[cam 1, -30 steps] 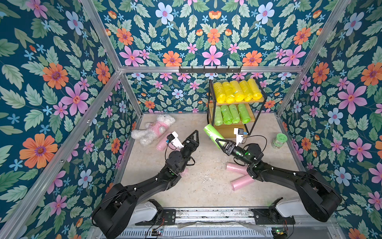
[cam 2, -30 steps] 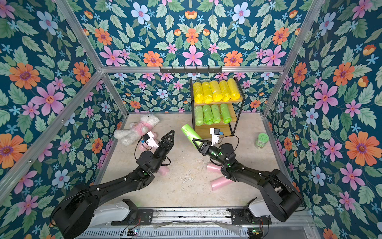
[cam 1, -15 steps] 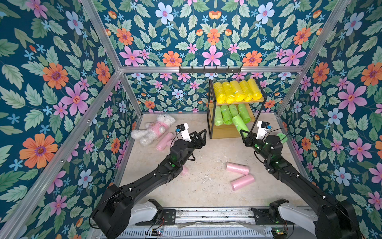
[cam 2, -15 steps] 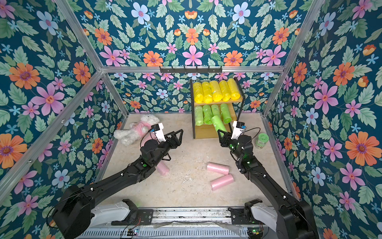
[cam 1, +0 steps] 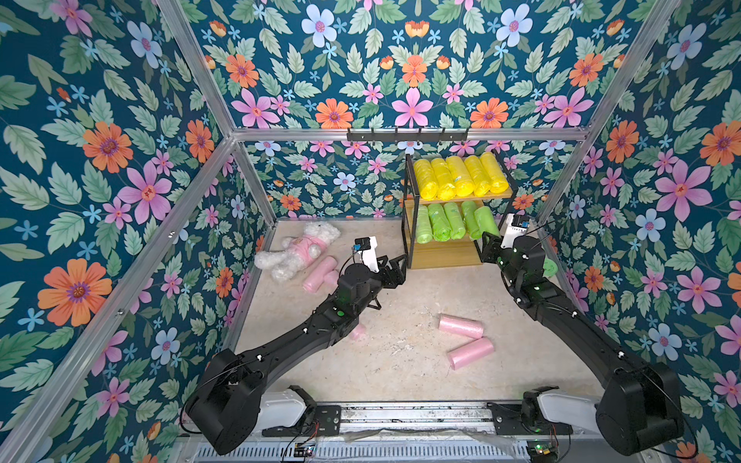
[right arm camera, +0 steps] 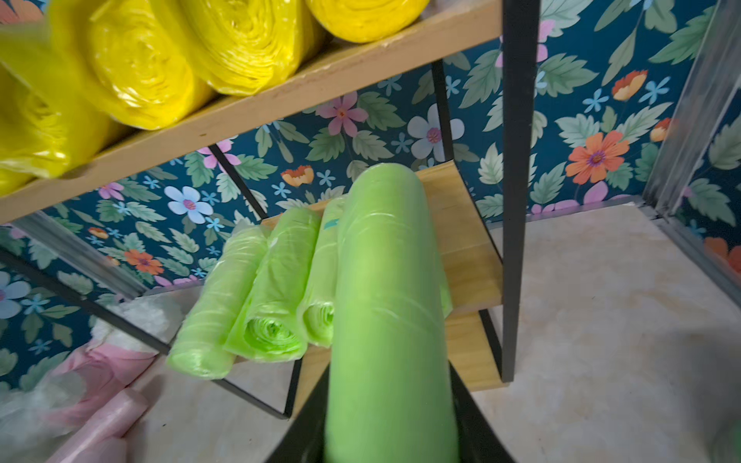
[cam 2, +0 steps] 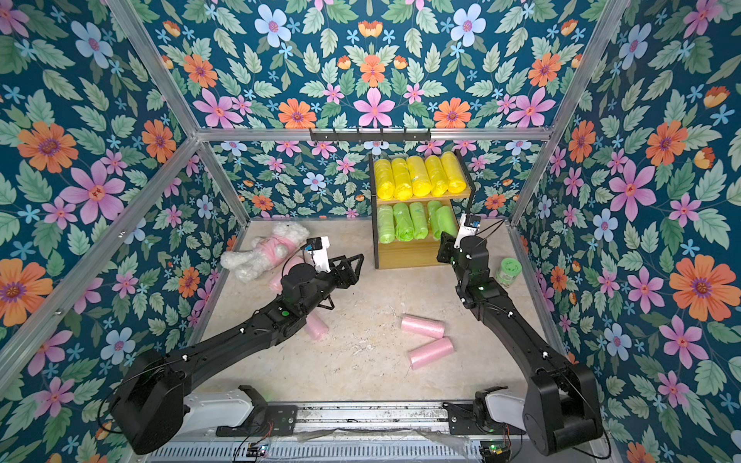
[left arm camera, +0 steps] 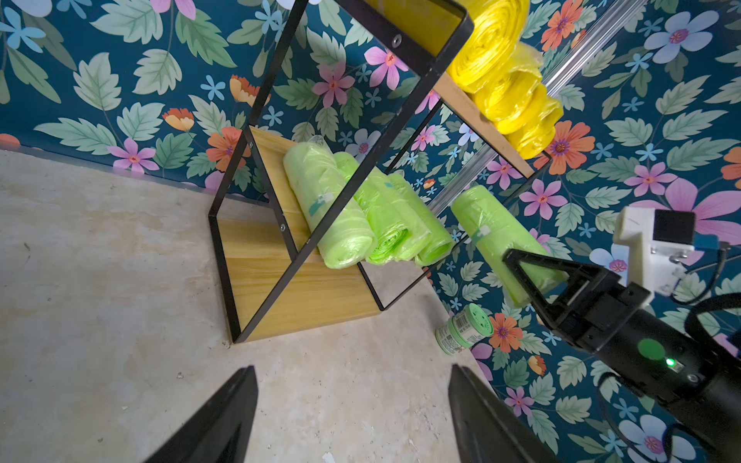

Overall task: Sort the rolls of trash bags by color and place them on the shelf
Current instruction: Place the roll of trash bags on the shelf.

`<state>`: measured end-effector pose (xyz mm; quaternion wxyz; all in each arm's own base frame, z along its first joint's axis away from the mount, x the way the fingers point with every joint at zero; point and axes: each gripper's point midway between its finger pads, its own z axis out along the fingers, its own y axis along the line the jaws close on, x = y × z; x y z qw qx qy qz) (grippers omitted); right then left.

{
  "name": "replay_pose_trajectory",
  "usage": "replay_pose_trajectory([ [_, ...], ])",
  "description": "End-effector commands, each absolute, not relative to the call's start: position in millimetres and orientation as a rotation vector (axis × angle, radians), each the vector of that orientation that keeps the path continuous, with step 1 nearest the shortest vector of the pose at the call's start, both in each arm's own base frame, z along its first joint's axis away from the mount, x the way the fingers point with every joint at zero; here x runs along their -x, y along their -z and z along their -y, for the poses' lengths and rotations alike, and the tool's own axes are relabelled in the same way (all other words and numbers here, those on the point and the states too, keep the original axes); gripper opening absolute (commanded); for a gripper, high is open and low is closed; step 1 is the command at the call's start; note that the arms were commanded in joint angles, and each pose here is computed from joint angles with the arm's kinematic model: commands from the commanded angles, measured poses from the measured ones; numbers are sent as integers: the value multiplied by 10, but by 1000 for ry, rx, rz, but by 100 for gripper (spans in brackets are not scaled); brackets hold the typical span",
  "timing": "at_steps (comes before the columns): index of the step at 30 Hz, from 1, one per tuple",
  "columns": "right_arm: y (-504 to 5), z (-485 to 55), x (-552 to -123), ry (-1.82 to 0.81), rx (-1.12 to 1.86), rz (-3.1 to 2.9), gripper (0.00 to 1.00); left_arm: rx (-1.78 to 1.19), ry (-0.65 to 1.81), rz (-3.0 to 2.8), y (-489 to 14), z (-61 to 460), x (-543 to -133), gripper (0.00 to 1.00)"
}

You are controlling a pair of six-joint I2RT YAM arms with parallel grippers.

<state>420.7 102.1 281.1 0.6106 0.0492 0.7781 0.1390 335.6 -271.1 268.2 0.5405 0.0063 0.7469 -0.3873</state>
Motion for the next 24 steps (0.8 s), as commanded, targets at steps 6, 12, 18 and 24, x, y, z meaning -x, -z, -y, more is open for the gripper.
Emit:
replay_pose_trajectory([
  [6, -2888, -777, -4465, -96, -102, -1759, 39, -38, 936, -1783, -2682, 2771, -3368, 80],
  [12, -2782, -745, -4607, -45, -94, -1790, 39, -41, 949, -1791, -2668, 2810, -3379, 80],
  [18, -2643, -800, -4739, -44, -77, -1835, 38, -41, 950, -1798, -2643, 2817, -3383, 80],
  [24, -2604, -870, -4819, -61, -49, -1856, 38, -36, 955, -1802, -2610, 2818, -3380, 80],
])
